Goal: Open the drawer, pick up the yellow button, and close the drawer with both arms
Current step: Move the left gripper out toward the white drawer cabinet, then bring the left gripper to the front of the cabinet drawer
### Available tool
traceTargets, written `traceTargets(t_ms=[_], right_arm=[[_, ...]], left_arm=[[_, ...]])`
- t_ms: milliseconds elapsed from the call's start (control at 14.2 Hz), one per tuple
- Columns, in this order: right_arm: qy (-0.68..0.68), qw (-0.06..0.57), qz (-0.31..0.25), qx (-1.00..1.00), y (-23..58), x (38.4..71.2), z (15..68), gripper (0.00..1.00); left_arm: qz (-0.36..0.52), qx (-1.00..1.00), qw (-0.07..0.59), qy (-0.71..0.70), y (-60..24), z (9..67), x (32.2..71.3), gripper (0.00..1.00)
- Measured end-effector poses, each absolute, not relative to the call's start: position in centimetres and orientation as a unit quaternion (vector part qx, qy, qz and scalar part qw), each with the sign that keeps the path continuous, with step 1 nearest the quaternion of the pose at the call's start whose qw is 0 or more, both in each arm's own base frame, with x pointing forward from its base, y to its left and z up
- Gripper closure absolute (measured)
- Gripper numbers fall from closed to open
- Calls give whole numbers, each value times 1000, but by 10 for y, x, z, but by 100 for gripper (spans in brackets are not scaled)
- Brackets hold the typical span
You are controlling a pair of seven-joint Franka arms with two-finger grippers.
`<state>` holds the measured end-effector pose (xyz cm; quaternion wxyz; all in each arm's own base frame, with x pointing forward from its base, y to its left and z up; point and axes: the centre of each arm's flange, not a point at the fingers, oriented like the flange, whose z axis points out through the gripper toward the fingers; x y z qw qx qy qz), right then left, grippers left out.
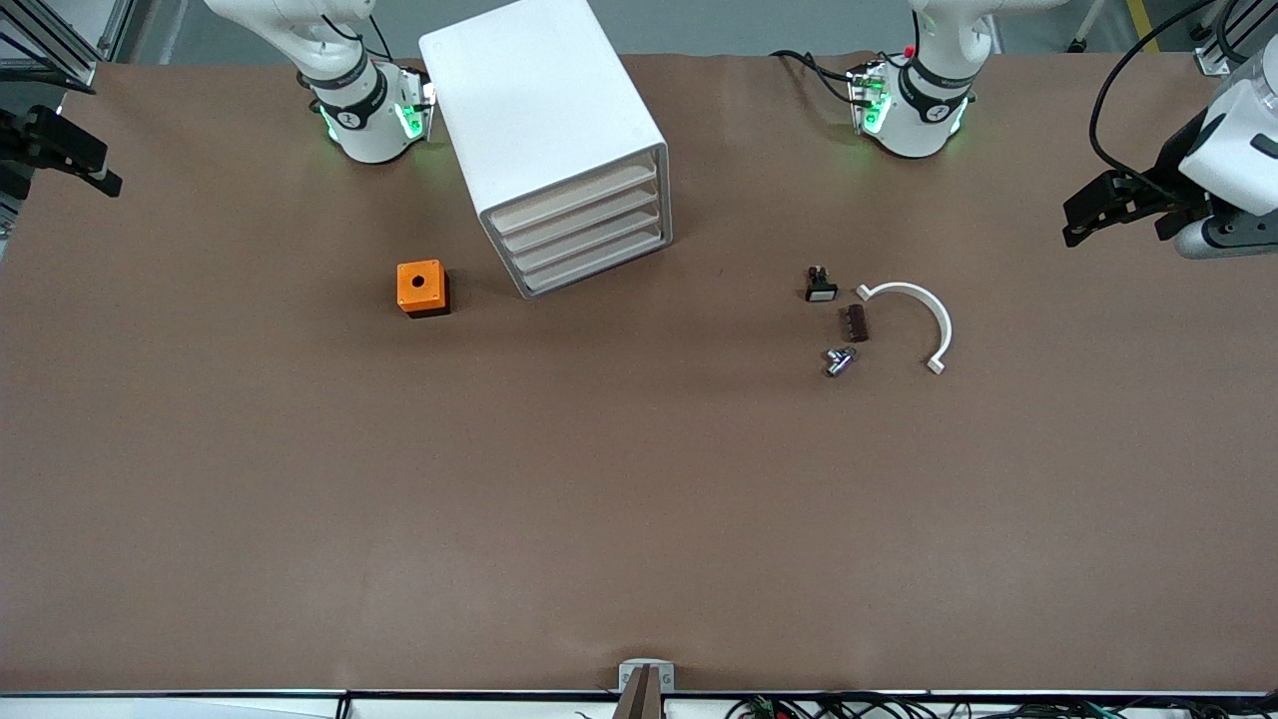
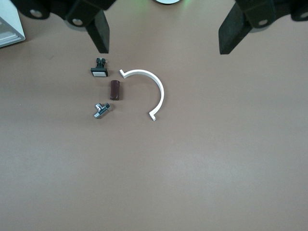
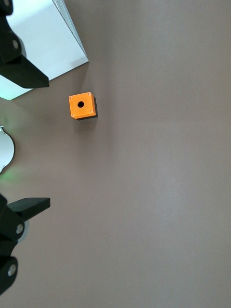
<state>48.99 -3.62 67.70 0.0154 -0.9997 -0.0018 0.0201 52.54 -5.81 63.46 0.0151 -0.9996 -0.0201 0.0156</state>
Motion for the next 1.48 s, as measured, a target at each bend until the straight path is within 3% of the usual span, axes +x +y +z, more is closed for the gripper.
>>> traceTargets(t_ms=[632,983,1475], right_arm=[[28,15,20,-999,-36,490,676,0],[29,15,15,-999,-36,491,677,0],[31,15,8,-999,-38,492,681,0]], left_arm=[[30,-999,13,-20,-57,619,543,0],[82,-996,8,-31,-81,539,584,0],[119,-965,17,-231,-192,410,614,0]])
